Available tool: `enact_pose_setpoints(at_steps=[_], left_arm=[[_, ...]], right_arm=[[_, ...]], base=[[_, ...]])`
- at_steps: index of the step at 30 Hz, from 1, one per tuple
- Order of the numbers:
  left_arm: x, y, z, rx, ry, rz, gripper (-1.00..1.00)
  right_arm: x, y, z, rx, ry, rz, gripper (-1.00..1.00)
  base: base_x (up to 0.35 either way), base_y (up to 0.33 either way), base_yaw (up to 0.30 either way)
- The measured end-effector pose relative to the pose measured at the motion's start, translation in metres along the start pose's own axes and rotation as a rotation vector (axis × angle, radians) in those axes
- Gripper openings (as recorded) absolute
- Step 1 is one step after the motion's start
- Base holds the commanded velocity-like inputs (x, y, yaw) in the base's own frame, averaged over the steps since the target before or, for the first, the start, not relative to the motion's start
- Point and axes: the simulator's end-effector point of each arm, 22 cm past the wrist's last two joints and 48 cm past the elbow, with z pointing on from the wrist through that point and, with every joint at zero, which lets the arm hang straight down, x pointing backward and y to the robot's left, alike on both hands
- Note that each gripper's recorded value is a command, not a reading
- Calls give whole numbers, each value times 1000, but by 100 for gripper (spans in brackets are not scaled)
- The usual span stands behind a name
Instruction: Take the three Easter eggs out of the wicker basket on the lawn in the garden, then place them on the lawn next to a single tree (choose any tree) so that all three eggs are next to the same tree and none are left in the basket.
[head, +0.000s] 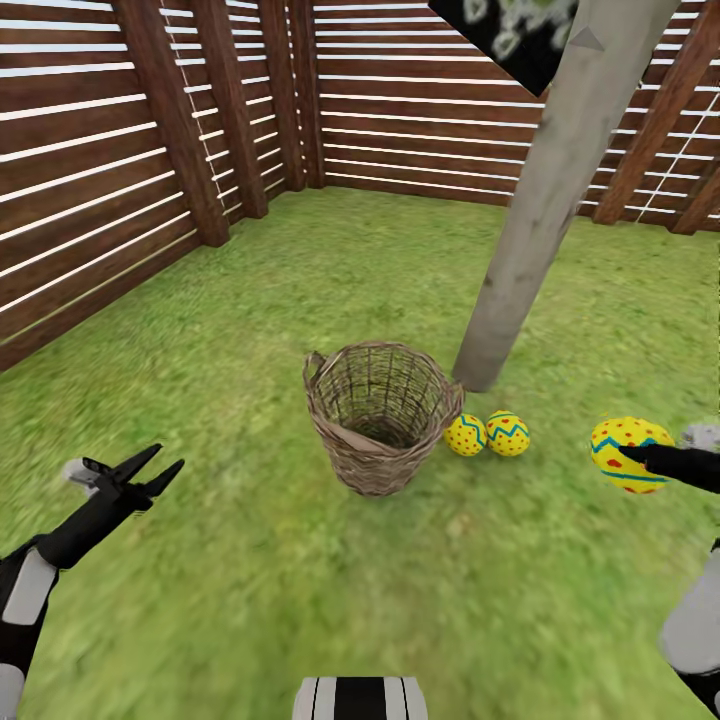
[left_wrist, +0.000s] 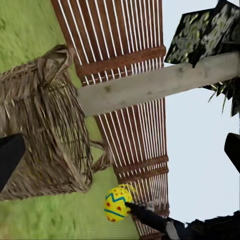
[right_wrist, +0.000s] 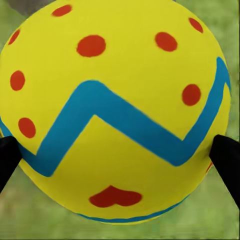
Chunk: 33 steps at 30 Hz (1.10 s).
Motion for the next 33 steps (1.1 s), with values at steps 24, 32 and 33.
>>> enact_pose_setpoints(at_steps=[24, 32, 33], left_arm=[[-4, -40, -6, 158, 12, 40, 100], [-5, -35, -8, 151, 9, 35, 100], [-5, -34, -8, 150, 10, 34, 100]], right_arm=[[73, 79, 87, 180, 70, -343, -100], [107, 94, 98, 141, 135, -351, -100], [111, 95, 100, 137, 142, -351, -100]], base=[[197, -283, 72], [160, -312, 171], [160, -312, 171]])
